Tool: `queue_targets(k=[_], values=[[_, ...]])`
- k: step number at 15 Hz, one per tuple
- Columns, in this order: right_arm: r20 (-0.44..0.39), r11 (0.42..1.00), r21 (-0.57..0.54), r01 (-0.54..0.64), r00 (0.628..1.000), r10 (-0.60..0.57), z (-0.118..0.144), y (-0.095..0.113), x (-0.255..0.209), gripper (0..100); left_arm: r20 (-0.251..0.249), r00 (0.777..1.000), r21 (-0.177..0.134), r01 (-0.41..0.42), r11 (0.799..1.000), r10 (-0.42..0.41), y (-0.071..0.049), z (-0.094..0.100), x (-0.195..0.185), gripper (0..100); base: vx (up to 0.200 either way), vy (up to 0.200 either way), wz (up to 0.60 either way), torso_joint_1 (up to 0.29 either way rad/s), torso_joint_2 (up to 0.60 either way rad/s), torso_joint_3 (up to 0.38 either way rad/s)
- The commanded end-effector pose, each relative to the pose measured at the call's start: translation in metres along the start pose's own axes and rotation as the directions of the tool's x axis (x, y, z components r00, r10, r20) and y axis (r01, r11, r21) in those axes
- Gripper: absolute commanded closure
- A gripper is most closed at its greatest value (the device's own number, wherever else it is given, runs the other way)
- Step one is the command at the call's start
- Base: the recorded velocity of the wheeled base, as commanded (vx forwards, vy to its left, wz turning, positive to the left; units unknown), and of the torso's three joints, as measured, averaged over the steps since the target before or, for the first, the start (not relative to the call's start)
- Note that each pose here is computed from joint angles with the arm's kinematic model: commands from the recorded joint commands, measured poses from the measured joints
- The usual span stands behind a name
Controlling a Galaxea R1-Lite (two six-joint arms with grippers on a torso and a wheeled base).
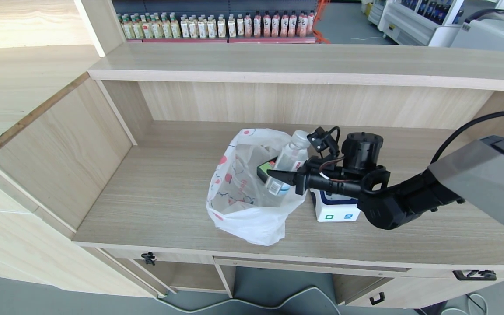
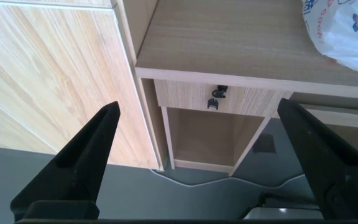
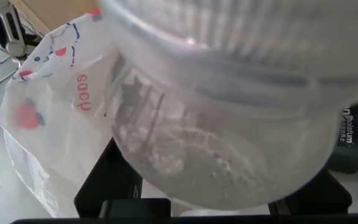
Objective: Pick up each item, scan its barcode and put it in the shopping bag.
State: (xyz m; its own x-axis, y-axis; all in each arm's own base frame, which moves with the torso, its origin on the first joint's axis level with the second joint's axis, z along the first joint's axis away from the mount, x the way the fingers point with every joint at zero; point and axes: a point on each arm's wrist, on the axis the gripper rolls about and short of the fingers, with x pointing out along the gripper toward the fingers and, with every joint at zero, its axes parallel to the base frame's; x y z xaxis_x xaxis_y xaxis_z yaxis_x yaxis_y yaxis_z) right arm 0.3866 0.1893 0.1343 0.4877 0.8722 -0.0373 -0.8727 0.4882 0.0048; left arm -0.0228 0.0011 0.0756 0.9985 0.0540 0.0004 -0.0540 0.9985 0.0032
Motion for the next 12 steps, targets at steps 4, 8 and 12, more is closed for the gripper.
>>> queue_targets(k=[4,8,12], values=[[-0.029,0.998,-0.056,-0.039,0.999,0.037,-0.0048,-0.0049,0.0073,100,0.001,1.0,0.0,0.0,1.0,0.0,0.0,0.0001,0.0,0,0.0,0.0,0.0,0.0,0.0,0.0],[-0.034,0.996,-0.08,-0.048,0.998,0.045,-0.0055,-0.0062,0.0081,0,0.001,1.0,0.0,0.0,1.0,0.0,0.0,0.0001,0.0,0,0.0,0.0,0.0,0.0,0.0,0.0],[-0.04,0.997,-0.067,-0.033,0.999,0.03,-0.0015,-0.0099,0.0018,0,0.0,1.0,0.0,0.0,1.0,0.0,0.0,-0.0001,0.0,0,0.0,0.0,0.0,0.0,0.0,0.0]])
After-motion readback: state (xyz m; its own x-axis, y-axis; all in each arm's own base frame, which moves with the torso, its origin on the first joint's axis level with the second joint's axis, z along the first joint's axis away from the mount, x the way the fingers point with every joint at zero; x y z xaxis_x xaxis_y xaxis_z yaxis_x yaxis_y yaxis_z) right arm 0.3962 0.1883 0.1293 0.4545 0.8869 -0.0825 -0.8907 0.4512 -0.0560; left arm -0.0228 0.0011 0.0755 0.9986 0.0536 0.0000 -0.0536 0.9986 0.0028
